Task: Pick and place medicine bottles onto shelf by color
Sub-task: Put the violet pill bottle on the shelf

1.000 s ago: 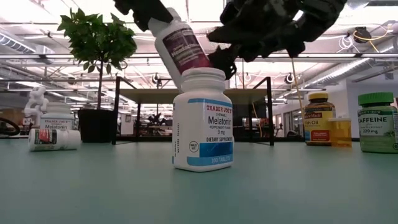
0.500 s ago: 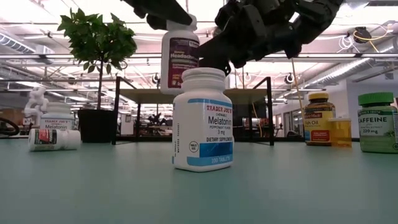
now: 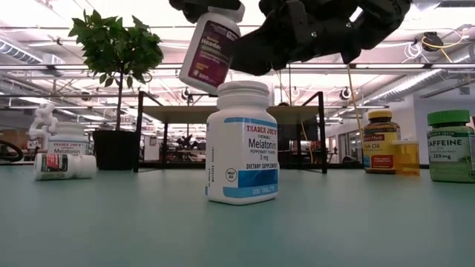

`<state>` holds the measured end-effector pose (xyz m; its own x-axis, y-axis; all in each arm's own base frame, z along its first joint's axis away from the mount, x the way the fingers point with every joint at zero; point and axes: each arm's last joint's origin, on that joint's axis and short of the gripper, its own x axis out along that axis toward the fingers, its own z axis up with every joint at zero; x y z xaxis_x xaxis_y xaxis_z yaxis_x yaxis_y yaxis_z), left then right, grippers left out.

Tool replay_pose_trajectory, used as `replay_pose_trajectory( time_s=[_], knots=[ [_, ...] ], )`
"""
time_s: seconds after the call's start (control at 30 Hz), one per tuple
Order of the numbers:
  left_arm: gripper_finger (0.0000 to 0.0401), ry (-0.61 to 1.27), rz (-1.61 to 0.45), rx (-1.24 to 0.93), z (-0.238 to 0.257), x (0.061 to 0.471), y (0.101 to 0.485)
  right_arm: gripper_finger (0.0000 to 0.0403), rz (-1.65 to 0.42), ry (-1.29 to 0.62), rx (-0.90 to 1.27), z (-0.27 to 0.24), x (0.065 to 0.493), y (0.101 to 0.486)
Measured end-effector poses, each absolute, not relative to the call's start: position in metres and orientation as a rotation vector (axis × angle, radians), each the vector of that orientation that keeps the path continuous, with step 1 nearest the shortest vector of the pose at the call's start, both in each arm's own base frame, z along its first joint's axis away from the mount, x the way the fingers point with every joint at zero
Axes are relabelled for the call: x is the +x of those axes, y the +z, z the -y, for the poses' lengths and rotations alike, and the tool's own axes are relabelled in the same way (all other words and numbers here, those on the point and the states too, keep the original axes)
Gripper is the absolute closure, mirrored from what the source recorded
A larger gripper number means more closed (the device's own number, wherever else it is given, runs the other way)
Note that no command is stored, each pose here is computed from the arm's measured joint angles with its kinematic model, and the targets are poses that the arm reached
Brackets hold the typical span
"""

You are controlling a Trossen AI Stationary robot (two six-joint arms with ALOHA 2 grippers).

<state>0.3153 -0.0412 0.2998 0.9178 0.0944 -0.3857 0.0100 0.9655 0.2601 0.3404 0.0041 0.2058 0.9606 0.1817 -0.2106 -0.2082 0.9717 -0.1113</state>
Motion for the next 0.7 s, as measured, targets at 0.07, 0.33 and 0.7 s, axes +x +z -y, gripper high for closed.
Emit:
replay_pose_trajectory(
  time_s=[0.07,0.33,0.7],
  knots=[
    [0.016,0.044,-0.401,0.266,0.0406,0.3156,0.3004,0.0089,-0.195,0.201,-0.122,-0.0041,0.3405,0.2064],
    [0.0155,0.058,-0.389,0.275,0.0392,0.3162,0.3016,0.008,-0.167,0.079,-0.179,-0.0013,0.3416,0.2097],
    [0.0153,0.052,-0.395,0.245,0.0407,0.3159,0.3008,0.0053,-0.232,0.077,-0.198,-0.0014,0.3396,0.2049]
  ],
)
